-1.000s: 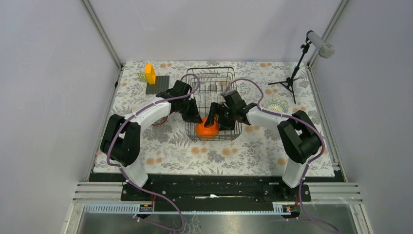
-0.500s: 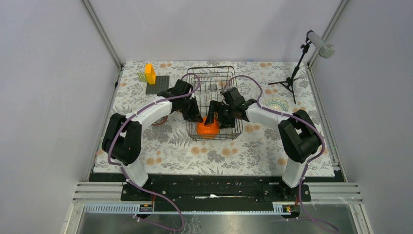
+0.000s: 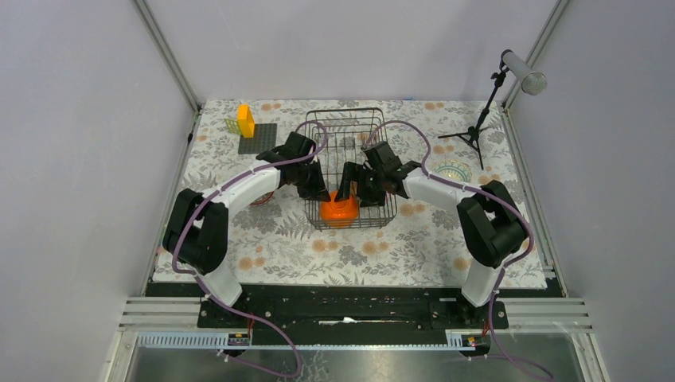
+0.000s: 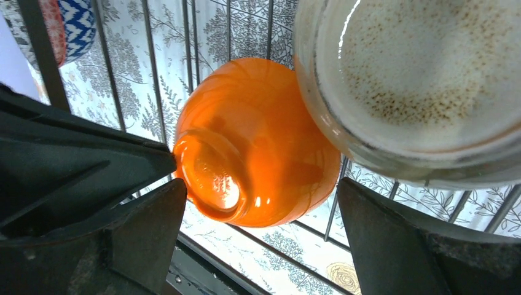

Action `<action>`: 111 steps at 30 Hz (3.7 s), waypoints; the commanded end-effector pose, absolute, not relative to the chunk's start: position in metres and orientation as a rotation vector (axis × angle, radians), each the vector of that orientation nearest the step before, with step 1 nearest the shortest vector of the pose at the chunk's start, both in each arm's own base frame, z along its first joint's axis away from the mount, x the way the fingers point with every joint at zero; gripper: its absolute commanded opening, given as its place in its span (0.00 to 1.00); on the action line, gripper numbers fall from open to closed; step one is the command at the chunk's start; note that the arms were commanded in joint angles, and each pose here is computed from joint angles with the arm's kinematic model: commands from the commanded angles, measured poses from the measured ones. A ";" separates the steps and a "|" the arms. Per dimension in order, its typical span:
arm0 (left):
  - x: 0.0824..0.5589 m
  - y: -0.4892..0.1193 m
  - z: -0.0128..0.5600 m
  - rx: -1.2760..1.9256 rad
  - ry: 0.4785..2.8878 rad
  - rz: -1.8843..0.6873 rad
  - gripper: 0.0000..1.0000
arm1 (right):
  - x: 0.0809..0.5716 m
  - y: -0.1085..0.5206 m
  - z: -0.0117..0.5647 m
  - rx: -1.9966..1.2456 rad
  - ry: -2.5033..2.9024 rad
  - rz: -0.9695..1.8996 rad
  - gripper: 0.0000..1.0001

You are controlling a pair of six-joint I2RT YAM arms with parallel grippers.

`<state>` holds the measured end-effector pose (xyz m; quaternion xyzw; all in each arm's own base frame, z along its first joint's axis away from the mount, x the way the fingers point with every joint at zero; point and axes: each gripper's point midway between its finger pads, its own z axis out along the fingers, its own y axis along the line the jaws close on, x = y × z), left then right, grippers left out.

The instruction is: Unload the bowls from the dish rack

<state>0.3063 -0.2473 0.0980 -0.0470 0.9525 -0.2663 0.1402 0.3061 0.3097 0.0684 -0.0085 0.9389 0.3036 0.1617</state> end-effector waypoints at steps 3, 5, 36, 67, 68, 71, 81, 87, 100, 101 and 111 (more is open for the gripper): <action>0.313 -0.253 0.121 -0.111 2.684 -0.777 0.08 | 0.317 0.305 0.103 -0.037 2.554 0.865 1.00; 0.313 -0.256 0.123 -0.111 2.681 -0.790 0.07 | 0.316 0.304 0.103 -0.048 2.559 0.856 1.00; 0.311 -0.259 0.135 -0.045 2.628 -0.748 0.07 | 0.336 0.318 0.136 -0.139 2.563 0.933 0.96; 0.301 -0.274 0.098 -0.047 2.734 -0.784 0.17 | 0.294 0.281 0.071 0.003 2.748 0.894 0.95; 0.301 -0.275 0.097 -0.046 2.736 -0.784 0.15 | 0.293 0.282 0.069 0.013 2.750 0.899 0.95; 0.300 -0.273 0.096 -0.042 2.737 -0.776 0.12 | 0.293 0.284 0.064 0.026 2.749 0.917 0.96; 0.295 -0.269 0.087 -0.045 2.767 -0.750 0.10 | 0.302 0.297 0.049 0.041 2.708 1.050 0.99; 0.293 -0.269 0.087 -0.038 2.770 -0.756 0.10 | 0.304 0.301 0.048 0.038 2.685 1.087 0.89; 0.313 -0.272 0.150 -0.013 2.648 -0.762 0.16 | 0.319 0.301 0.109 -0.040 2.546 1.080 0.64; 0.315 -0.272 0.156 -0.015 2.634 -0.757 0.18 | 0.321 0.301 0.114 -0.046 2.534 1.074 0.63; 0.317 -0.262 0.193 -0.050 2.541 -0.745 0.21 | 0.329 0.302 0.136 -0.092 2.491 1.052 0.53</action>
